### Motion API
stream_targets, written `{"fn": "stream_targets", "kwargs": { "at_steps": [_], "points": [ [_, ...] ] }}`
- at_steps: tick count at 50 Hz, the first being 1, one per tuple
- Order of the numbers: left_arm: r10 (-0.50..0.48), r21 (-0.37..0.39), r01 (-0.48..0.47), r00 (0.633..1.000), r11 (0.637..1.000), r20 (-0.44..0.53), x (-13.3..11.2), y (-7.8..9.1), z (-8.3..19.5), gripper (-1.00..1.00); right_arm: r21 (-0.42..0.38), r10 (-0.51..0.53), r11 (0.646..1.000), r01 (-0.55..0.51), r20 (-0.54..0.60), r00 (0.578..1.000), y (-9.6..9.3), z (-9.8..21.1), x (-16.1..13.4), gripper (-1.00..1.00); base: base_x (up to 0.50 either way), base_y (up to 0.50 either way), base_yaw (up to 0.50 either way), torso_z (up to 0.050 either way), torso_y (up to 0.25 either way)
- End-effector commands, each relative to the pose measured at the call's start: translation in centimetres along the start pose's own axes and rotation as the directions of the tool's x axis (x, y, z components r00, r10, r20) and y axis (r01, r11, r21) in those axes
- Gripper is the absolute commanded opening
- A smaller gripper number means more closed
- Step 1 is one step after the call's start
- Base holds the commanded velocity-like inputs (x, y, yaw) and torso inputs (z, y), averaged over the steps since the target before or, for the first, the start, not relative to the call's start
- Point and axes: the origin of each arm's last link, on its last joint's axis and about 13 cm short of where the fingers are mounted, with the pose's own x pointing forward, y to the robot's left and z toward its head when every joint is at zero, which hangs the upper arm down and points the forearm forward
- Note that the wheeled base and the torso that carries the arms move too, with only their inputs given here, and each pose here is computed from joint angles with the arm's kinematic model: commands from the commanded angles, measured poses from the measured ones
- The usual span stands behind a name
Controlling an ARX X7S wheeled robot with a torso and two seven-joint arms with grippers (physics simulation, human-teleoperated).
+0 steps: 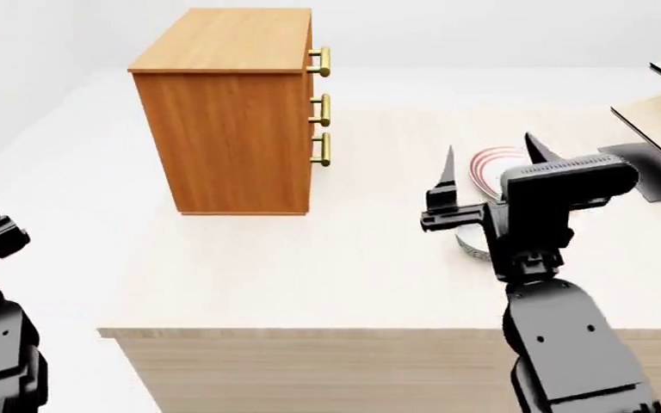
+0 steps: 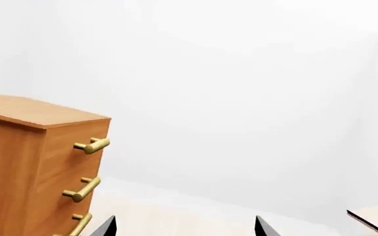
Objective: Open the top drawer of the cabinet and put the bowl in it.
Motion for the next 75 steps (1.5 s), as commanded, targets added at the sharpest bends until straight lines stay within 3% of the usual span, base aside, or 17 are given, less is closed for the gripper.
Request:
{"fn": "stream_targets", "kwargs": {
  "at_steps": [1,4,6,11,16,21,34,75],
  "points": [
    [0.158,0.013,-0.157,0.987,0.987,-0.038,2.0,1.4,0.2,1.0,-0.158,-0.1,0.983,0.098,-0.006,0.995,-5.5,5.6,12.5,1.0,0.0,0.0,0.0,0.0,0.0],
    [0.144,0.006,-0.144,0.989,0.99,-0.032,2.0,1.2,0.2,1.0,-0.087,-0.136,0.988,0.128,-0.093,0.986,-6.4,5.1,15.0,1.0,0.0,0.0,0.0,0.0,0.0],
    [0.138,0.001,-0.138,0.99,0.99,-0.032,1.9,1.1,0.3,1.0,-0.122,-0.158,0.982,0.145,-0.104,0.982,-6.5,4.7,16.2,1.0,0.0,0.0,0.0,0.0,0.0],
    [0.127,-0.01,-0.128,0.991,0.992,-0.037,1.9,0.8,0.3,1.0,-0.161,-0.165,0.978,0.134,-0.201,0.965,-5.9,2.5,15.7,1.0,0.0,0.0,0.0,0.0,0.0],
    [0.122,-0.018,-0.123,0.991,0.992,-0.052,1.9,0.7,0.4,1.0,-0.075,-0.144,0.989,0.127,-0.285,0.948,-5.4,1.3,15.1,1.0,0.0,0.0,0.0,0.0,0.0],
    [0.124,-0.029,-0.127,0.989,0.992,-0.077,2.1,0.7,0.5,1.0,-0.061,-0.131,0.991,0.117,-0.356,0.925,-5.5,0.2,14.5,1.0,0.0,0.0,0.0,0.0,0.0],
    [0.12,-0.049,-0.126,0.988,0.991,-0.102,2.5,0.6,1.1,1.0,0.004,-0.154,0.986,0.169,-0.384,0.91,-6.6,-0.1,14.1,1.0,0.04,0.0,0.0,0.0,0.0],
    [0.118,-0.056,-0.122,0.99,0.991,-0.076,3.0,0.6,1.8,1.0,0.038,-0.136,0.986,0.164,-0.389,0.911,-6.5,-0.1,14.1,1.0,0.5,0.0,0.0,0.0,0.0]
  ]
}}
